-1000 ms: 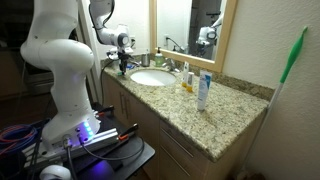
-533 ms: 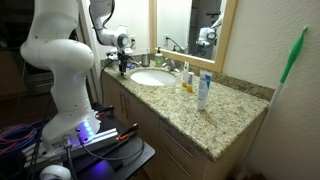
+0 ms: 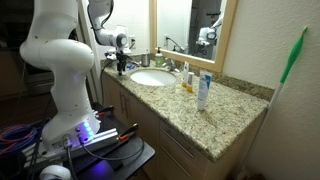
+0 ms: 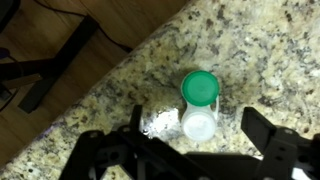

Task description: Open the lens case

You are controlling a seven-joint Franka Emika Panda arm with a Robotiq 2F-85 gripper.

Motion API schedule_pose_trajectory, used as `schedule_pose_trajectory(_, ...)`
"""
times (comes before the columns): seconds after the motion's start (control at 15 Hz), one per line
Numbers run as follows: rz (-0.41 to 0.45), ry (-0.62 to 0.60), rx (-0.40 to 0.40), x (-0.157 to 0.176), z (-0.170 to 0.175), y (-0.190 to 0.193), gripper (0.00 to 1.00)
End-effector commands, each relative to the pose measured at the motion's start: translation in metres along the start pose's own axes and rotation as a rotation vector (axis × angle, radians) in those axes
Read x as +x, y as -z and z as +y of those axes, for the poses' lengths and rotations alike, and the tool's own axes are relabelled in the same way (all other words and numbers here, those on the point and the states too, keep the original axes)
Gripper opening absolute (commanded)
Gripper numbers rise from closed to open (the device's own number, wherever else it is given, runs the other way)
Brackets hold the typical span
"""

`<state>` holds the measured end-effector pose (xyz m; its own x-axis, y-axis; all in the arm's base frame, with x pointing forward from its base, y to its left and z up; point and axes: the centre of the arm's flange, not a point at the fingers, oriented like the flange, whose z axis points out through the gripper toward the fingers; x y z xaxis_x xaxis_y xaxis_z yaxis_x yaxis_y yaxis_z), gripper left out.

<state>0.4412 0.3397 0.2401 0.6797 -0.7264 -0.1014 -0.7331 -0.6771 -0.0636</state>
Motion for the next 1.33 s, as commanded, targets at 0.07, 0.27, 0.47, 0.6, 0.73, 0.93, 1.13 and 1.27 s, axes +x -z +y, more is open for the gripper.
schedule_pose_trajectory(0.07, 0.025, -0.034, -0.023, 0.000, 0.013, 0.007, 1.00)
schedule_pose_trajectory(0.27, 0.037, -0.059, -0.012, 0.001, 0.015, 0.012, 1.00)
schedule_pose_trajectory(0.47, 0.057, -0.086, -0.007, 0.003, 0.018, 0.017, 1.00)
schedule_pose_trajectory(0.6, 0.061, -0.096, -0.003, 0.004, 0.020, 0.021, 0.75)
schedule_pose_trajectory(0.73, 0.056, -0.099, -0.004, 0.004, 0.021, 0.019, 0.67)
schedule_pose_trajectory(0.93, 0.057, -0.101, -0.008, 0.003, 0.021, 0.016, 0.45)
schedule_pose_trajectory(1.13, 0.057, -0.103, -0.003, 0.003, 0.020, 0.016, 0.37)
schedule_pose_trajectory(1.27, 0.062, -0.106, 0.003, 0.002, 0.021, 0.018, 0.44)
